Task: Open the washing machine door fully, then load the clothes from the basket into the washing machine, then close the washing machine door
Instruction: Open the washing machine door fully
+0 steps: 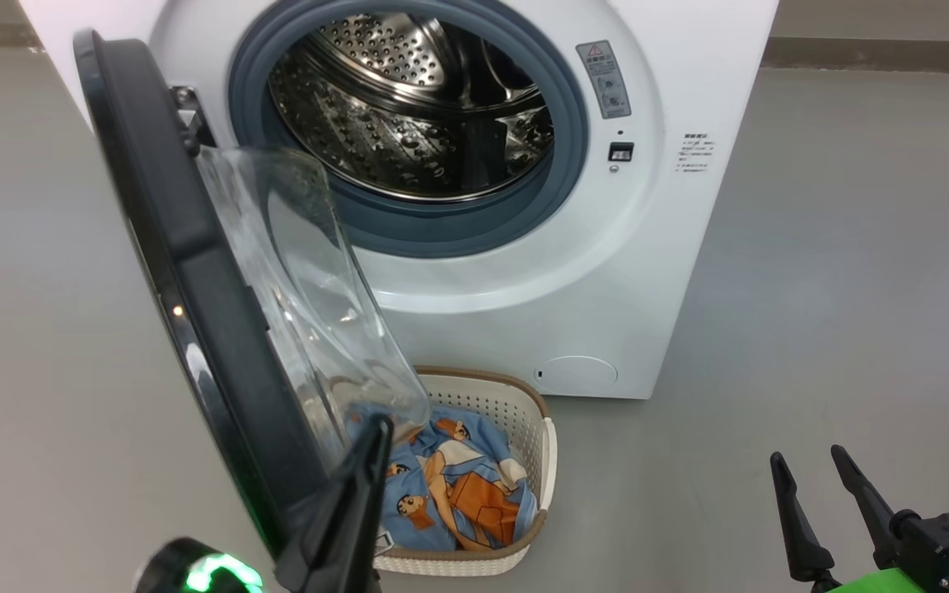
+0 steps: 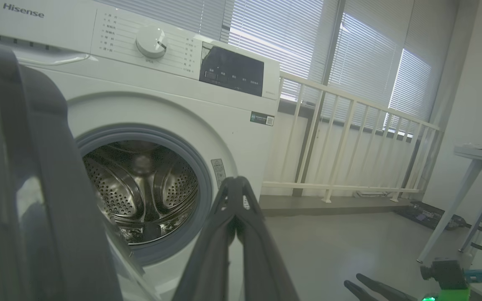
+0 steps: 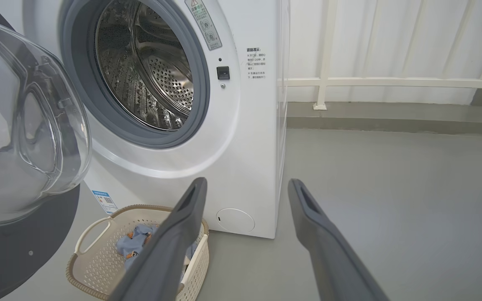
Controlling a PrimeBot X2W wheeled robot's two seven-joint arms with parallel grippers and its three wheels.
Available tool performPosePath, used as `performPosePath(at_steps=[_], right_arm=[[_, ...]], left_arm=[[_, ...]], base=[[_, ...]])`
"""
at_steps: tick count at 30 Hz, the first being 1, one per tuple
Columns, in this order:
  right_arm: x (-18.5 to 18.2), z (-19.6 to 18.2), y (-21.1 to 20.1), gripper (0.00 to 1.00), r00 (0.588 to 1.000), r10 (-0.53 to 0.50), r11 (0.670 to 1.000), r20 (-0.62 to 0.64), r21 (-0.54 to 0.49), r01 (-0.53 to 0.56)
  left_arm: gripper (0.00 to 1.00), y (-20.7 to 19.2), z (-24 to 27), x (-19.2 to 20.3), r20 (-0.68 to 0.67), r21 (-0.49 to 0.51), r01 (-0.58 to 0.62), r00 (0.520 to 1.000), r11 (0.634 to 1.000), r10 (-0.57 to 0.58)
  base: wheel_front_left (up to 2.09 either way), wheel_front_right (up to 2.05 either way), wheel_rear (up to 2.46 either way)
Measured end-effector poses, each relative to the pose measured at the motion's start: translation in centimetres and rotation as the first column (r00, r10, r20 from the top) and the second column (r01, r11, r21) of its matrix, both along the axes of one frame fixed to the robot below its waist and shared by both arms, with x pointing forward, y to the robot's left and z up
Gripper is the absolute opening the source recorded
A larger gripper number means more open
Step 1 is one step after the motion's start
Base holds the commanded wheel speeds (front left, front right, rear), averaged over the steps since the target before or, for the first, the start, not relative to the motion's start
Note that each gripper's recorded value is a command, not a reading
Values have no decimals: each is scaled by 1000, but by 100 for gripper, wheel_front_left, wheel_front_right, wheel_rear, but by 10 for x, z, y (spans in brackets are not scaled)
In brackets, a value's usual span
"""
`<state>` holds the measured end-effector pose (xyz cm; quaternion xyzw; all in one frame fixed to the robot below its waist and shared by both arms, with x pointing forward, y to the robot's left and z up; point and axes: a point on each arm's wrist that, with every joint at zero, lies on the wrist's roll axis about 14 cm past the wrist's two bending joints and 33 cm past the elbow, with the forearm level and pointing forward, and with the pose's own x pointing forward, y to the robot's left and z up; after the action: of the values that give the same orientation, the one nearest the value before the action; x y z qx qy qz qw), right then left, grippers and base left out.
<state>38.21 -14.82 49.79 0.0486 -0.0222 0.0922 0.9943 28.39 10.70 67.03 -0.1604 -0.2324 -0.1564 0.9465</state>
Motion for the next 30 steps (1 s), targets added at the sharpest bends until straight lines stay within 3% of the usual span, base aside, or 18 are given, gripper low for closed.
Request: performPosePath(at_steps=[7,11,30], right_arm=[[5,-5,8,100,1000,22,1000,-15,3,-22],[7,-9,12,100,999,31,1000,-25,5,-31],[18,-19,44,100,991,119,993,-53,13,-119]], left_arm=[[0,1,-55,13,-255,-48,12,967,999,-24],[0,6,-85,16,-375,-24,-10,927,1000,0],[0,35,-95,9,-423,0,-148,896,989,134]], base=[[0,0,0],[0,0,0],[0,0,0]])
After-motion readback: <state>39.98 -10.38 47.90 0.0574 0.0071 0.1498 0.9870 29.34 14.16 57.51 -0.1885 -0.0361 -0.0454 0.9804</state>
